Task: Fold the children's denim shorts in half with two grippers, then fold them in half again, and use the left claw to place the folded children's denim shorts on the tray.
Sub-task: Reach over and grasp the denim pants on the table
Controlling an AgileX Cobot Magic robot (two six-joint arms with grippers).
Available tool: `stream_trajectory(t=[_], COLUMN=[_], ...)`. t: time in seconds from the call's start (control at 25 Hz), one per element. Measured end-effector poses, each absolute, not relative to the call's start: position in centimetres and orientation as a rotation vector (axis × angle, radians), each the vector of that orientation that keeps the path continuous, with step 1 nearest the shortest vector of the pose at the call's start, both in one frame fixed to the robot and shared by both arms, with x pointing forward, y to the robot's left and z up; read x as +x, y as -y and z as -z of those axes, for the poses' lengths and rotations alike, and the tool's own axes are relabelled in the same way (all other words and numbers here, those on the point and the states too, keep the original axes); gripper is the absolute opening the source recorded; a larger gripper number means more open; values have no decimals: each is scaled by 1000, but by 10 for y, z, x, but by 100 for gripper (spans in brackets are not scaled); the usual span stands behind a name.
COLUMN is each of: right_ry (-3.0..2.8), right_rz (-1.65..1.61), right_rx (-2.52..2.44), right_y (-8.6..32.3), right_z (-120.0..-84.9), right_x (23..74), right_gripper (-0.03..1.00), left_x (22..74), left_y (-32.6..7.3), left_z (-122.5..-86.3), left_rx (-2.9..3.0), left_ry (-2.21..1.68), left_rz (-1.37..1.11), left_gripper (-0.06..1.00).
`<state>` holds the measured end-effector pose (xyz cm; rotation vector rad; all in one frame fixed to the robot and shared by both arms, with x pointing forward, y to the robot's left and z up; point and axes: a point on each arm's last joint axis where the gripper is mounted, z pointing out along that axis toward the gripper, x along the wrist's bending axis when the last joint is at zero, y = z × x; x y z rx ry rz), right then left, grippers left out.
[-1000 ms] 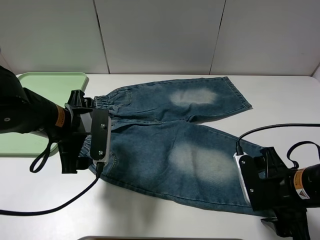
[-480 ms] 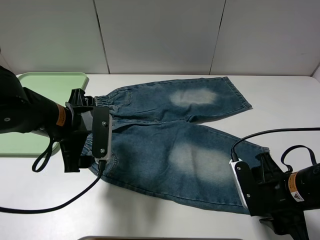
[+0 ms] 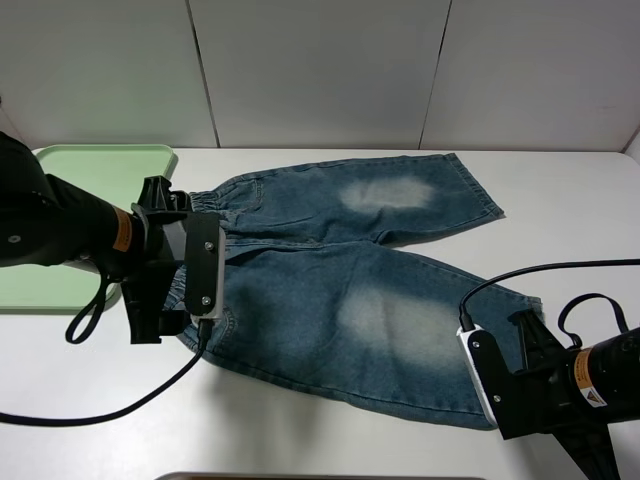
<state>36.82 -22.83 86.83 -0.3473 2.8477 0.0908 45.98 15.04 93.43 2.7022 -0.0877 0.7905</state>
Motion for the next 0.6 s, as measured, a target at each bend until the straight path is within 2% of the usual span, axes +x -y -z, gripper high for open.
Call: stream_trajectory(t=[0.6], right_ry=[-2781], right_rz=[-242], right_rx=[-143], right_y=[216], right_z=[-876], right_x=[382], right_gripper=[5], left_x=[465], left_y=[-178], left_z=[-928], left_rx=[2893], left_ry=[78], left_rz=[-748], left_gripper=[95])
